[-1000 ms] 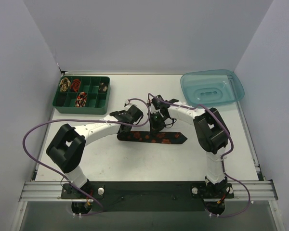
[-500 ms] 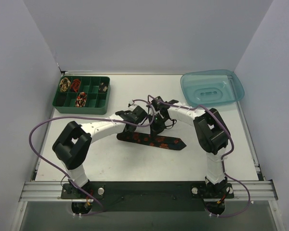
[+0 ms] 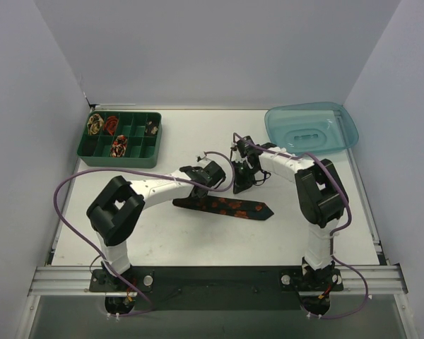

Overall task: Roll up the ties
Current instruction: Roll the tie at the center of the board.

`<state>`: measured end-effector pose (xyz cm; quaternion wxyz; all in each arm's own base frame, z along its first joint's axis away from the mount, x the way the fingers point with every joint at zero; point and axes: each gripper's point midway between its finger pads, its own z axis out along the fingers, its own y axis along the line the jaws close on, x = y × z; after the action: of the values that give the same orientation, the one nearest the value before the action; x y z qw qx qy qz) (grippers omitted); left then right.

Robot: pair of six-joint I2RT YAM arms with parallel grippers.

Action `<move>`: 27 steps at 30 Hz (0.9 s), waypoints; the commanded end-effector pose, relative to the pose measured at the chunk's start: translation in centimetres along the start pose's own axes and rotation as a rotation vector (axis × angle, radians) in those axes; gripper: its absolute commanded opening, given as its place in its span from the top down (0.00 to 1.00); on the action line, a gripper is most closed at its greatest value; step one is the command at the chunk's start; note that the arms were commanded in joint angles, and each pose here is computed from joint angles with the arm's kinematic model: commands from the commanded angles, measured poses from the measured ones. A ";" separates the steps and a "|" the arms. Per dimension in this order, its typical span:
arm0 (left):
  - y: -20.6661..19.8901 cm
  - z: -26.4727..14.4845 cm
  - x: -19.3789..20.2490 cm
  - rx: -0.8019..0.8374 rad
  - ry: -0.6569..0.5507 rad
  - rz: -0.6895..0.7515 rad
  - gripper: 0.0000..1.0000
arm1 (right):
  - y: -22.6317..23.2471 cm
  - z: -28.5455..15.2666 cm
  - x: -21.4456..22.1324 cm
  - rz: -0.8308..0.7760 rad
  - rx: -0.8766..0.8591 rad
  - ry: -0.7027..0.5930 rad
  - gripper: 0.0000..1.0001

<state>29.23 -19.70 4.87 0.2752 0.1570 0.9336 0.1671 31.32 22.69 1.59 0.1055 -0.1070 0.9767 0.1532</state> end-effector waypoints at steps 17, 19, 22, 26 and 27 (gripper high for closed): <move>-5.7 -2.0 -1.7 0.296 -0.057 -0.192 0.43 | 0.6 -1.3 0.0 0.001 -0.021 -0.012 0.97; -5.6 -2.2 -1.6 0.308 -0.069 -0.207 0.42 | 0.9 -1.3 0.0 -0.004 -0.031 -0.013 0.97; -5.2 -2.9 -1.8 0.321 -0.097 -0.233 0.42 | 1.9 -1.7 -0.3 -0.022 -0.061 -0.023 0.97; -3.5 -4.8 -3.2 0.334 -0.178 -0.289 0.42 | 4.2 -3.0 -1.1 -0.062 -0.118 -0.054 0.97; -2.9 -5.1 -3.6 0.324 -0.198 -0.303 0.42 | 4.7 -3.4 -1.3 -0.072 -0.129 -0.065 0.97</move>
<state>27.52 -23.85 5.13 0.2985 0.1061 0.9484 0.0082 30.87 23.82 1.86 0.1020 -0.1182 0.9723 0.1739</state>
